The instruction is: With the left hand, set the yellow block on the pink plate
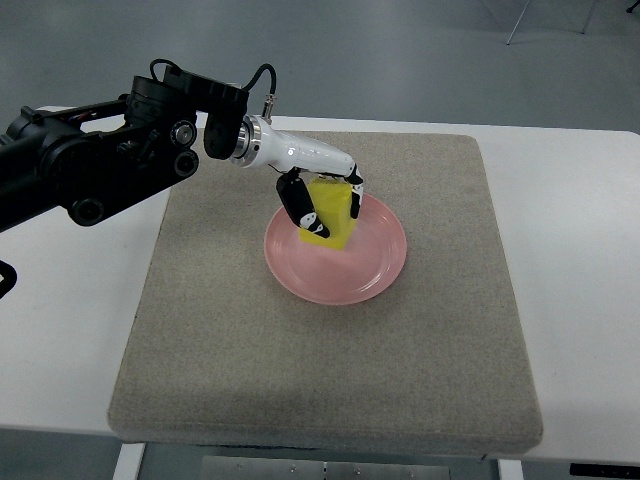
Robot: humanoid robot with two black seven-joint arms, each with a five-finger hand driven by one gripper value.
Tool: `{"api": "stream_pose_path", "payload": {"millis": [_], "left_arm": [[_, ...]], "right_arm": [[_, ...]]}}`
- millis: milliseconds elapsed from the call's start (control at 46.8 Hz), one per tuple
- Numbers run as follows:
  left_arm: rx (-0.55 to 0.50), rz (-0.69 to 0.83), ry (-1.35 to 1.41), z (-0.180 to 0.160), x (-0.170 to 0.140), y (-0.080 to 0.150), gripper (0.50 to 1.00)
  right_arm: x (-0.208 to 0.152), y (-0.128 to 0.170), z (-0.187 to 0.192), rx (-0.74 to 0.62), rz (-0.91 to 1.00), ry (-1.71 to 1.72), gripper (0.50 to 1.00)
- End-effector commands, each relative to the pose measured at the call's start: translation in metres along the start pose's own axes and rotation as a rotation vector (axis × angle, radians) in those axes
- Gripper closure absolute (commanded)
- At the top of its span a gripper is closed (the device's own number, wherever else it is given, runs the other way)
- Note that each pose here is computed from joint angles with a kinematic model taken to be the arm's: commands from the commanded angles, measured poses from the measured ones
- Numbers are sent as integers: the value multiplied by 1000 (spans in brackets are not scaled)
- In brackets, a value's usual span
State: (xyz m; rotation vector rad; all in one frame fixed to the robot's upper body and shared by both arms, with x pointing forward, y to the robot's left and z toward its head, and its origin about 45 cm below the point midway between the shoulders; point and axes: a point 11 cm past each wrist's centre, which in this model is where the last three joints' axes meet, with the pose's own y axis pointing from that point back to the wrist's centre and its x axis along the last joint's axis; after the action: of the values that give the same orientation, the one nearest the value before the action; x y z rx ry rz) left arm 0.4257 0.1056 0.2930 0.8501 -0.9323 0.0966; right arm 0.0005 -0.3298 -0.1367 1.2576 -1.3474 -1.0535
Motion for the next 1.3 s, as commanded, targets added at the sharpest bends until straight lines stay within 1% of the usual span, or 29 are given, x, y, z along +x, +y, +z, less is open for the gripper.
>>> {"api": "stream_pose_path", "payload": {"millis": [0, 21, 107, 171, 235, 256, 320, 363, 406, 448, 512, 598, 641, 726, 747, 769, 790, 854, 897, 961, 1004, 1025, 1089, 1174, 1281], "left_arm": [[0, -14, -5, 2, -4, -3, 913], [0, -17, -6, 1, -5, -4, 905], [3, -19, -6, 1, -5, -4, 845], [4, -18, -6, 0, -5, -4, 829], [4, -18, -6, 0, -5, -4, 774], [4, -18, -6, 0, -5, -4, 765], [5, -18, -5, 0, -5, -4, 761], [5, -18, -5, 0, -5, -4, 731], [7, -18, -4, -1, -5, -4, 720], [9, -18, -5, -1, -5, -4, 690], [11, -20, -3, -2, -6, -4, 658], [8, -26, 4, -3, -10, -5, 647], [9, -26, 7, -3, -11, -6, 615], [9, -25, 10, -4, -11, -5, 611], [9, -25, 10, -4, -11, -5, 604], [8, -25, 14, -4, -11, -5, 587], [4, -22, 21, -3, -10, -5, 572], [1, -9, 26, -3, -6, -2, 561], [2, 2, 30, -4, -3, 0, 536], [-12, 16, 56, -3, 2, 3, 534], [-28, 32, 95, -4, 7, 7, 525], [-32, 42, 126, -7, 9, 10, 506], [-57, 95, 240, -18, 19, 25, 504], [-117, 177, 411, -30, 34, 45, 504], [-187, 272, 646, -51, 45, 64, 504]], "right_arm": [[0, 0, 0, 0, 0, 0, 576], [0, 0, 0, 0, 0, 0, 576], [0, 0, 0, 0, 0, 1, 576], [0, 0, 0, 0, 0, 0, 576], [0, 0, 0, 0, 0, 1, 576], [0, 0, 0, 0, 0, 0, 576], [0, 0, 0, 0, 0, 0, 576], [0, 0, 0, 0, 0, 0, 576], [0, 0, 0, 0, 0, 1, 576], [0, 0, 0, 0, 0, 0, 576], [0, 0, 0, 0, 0, 0, 576], [0, 0, 0, 0, 0, 0, 576], [0, 0, 0, 0, 0, 1, 576], [0, 0, 0, 0, 0, 0, 576], [0, 0, 0, 0, 0, 0, 576], [0, 0, 0, 0, 0, 1, 576], [0, 0, 0, 0, 0, 0, 576], [0, 0, 0, 0, 0, 0, 576], [0, 0, 0, 0, 0, 0, 576], [0, 0, 0, 0, 0, 1, 576], [0, 0, 0, 0, 0, 0, 576], [0, 0, 0, 0, 0, 0, 576], [0, 0, 0, 0, 0, 0, 576], [0, 0, 0, 0, 0, 0, 576], [0, 0, 0, 0, 0, 0, 576]]}}
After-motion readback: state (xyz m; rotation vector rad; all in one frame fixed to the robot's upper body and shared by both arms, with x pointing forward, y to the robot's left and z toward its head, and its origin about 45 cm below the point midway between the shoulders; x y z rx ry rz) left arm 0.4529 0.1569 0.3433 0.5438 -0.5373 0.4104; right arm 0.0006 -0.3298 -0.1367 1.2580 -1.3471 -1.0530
